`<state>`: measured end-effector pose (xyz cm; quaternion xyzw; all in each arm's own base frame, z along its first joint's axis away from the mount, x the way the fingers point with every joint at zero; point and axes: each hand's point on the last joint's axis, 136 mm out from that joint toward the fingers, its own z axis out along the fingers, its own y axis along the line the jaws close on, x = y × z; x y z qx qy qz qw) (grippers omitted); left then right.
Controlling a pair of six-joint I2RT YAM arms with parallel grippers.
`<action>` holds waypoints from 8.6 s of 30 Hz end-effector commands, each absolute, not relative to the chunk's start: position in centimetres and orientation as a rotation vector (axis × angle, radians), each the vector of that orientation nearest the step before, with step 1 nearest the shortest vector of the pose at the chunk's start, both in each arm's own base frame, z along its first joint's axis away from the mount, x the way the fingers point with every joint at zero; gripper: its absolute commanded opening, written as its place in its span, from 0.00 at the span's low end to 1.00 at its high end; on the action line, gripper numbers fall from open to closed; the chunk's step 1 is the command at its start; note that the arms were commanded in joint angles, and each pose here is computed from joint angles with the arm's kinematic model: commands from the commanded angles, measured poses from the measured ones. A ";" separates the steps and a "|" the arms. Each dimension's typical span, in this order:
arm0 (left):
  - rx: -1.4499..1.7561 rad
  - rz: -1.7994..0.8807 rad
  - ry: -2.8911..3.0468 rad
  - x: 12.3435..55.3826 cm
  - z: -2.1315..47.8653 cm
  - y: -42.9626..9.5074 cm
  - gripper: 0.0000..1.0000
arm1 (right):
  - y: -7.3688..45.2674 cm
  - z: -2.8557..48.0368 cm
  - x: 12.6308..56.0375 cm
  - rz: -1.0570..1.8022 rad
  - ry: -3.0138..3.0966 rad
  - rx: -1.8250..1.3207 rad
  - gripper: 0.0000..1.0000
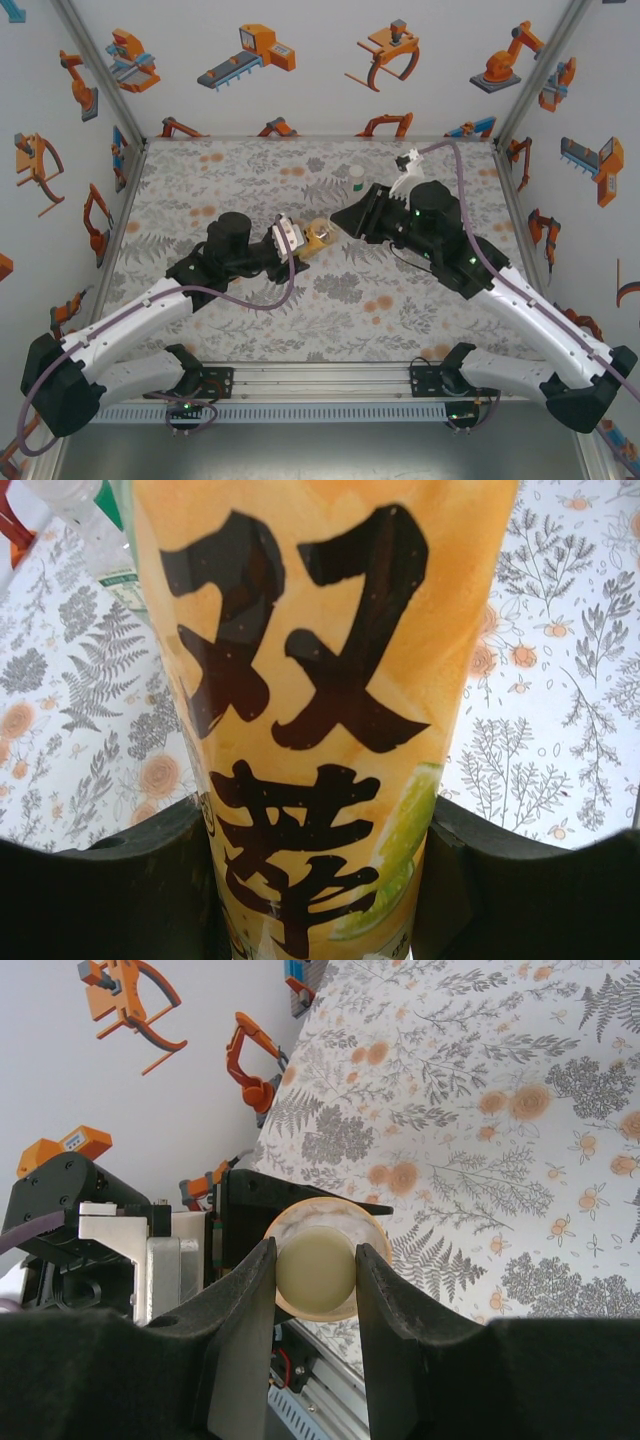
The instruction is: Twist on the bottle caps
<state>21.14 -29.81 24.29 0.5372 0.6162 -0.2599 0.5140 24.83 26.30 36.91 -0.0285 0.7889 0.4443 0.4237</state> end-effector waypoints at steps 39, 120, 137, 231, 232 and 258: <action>1.345 -0.715 1.341 19.6 25.8 -31.4 0.00 | 24.6 41.9 20.9 0.966 1.869 -0.454 0.65; 1.393 -0.649 1.257 19.7 28.4 -31.9 0.00 | 25.9 33.6 19.8 1.022 2.227 -0.396 0.00; 1.366 -0.563 1.303 21.7 27.8 -32.2 0.00 | 24.8 33.5 22.4 1.035 2.290 0.061 0.43; 1.678 -0.927 1.287 13.4 24.9 -31.0 0.00 | 26.4 39.7 11.6 0.924 1.518 -1.373 0.64; 1.685 -0.940 1.286 13.2 24.8 -31.0 0.00 | 26.3 39.4 10.9 0.904 1.464 -1.462 0.63; 1.694 -0.961 1.281 12.8 24.9 -30.9 0.00 | 28.7 38.1 13.0 0.894 1.489 -1.470 0.18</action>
